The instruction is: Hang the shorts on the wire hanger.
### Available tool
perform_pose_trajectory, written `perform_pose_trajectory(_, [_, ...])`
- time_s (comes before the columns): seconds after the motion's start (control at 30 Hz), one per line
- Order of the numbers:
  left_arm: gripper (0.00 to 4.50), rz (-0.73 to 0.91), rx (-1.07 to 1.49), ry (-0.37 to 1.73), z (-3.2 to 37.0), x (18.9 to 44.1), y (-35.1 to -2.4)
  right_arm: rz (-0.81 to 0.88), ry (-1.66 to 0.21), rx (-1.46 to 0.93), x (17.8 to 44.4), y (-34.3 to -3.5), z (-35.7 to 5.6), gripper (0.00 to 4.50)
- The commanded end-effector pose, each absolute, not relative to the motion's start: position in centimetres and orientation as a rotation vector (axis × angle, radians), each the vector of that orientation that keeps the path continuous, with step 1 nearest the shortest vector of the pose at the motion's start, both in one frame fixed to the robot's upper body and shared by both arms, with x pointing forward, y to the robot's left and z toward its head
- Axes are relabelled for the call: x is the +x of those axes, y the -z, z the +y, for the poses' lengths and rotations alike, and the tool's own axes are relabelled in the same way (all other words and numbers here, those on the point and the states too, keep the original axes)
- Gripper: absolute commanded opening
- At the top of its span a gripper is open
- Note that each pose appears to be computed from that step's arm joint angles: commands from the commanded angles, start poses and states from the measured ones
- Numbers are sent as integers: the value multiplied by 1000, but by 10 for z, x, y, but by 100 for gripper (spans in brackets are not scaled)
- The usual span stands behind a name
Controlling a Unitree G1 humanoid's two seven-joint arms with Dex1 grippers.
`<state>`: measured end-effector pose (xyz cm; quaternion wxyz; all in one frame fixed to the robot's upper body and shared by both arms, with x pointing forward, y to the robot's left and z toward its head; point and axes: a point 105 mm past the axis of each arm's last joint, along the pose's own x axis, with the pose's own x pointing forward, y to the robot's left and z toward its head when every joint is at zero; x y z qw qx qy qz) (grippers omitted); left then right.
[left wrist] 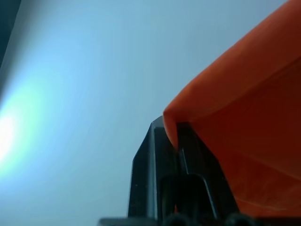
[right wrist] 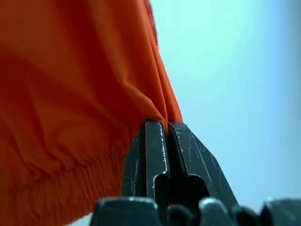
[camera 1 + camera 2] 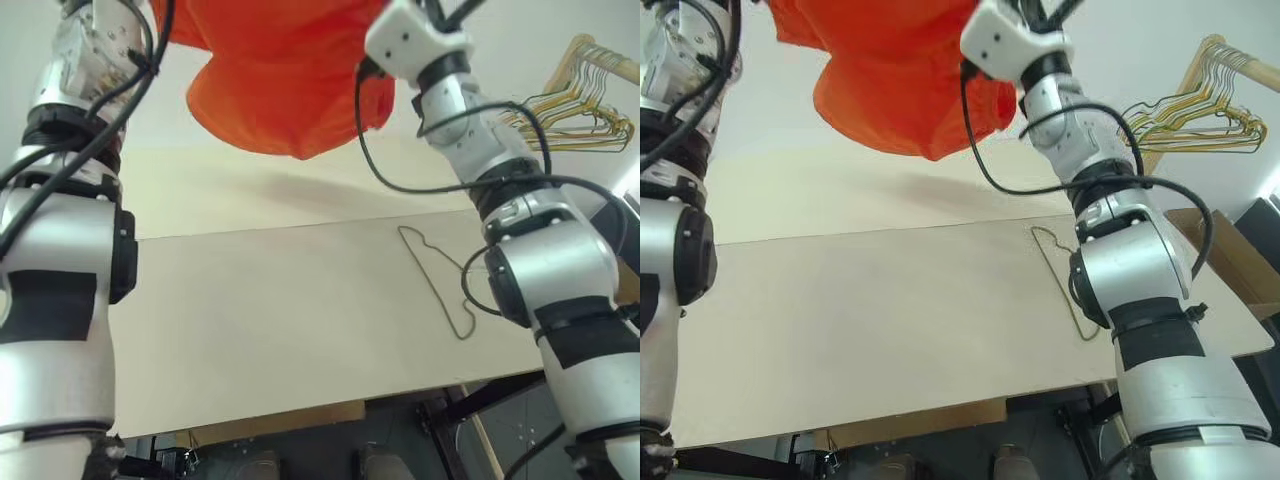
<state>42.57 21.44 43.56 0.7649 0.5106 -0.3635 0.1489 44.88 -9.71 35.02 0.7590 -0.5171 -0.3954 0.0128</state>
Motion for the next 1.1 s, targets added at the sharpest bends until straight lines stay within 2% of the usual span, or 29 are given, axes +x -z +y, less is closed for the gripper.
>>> perform_pose_trajectory(0.03, [3,-761,1145,-77,216,426,-384,-785,-205,-1258,449,-295,-109,0])
perform_pose_trajectory(0.07, [3,-743,1131,-11,216,425,-369,-761,-260,-1276,448,-281,-110,0])
perform_pose_trajectory(0.17, [3,-619,1047,302,213,402,-290,-685,-496,-1329,435,-223,-111,0])
perform_pose_trajectory(0.23, [3,-477,996,507,216,365,-242,-621,-707,-1336,418,-181,-107,0])
perform_pose_trajectory(0.33, [3,-283,948,710,219,320,-205,-567,-934,-1324,393,-141,-102,0])
perform_pose_trajectory(0.5, [3,49,944,928,233,272,-178,-503,-1183,-1288,361,-103,-99,0])
perform_pose_trajectory(0.73, [3,459,994,1312,233,197,-141,-435,-1322,-1392,343,-77,-110,0])
perform_pose_trajectory(0.87, [3,536,951,1400,214,168,-130,-413,-1322,-1449,343,-73,-118,0])
perform_pose_trajectory(1.1, [3,493,961,1393,197,161,-119,-395,-1405,-1417,318,-62,-131,0])
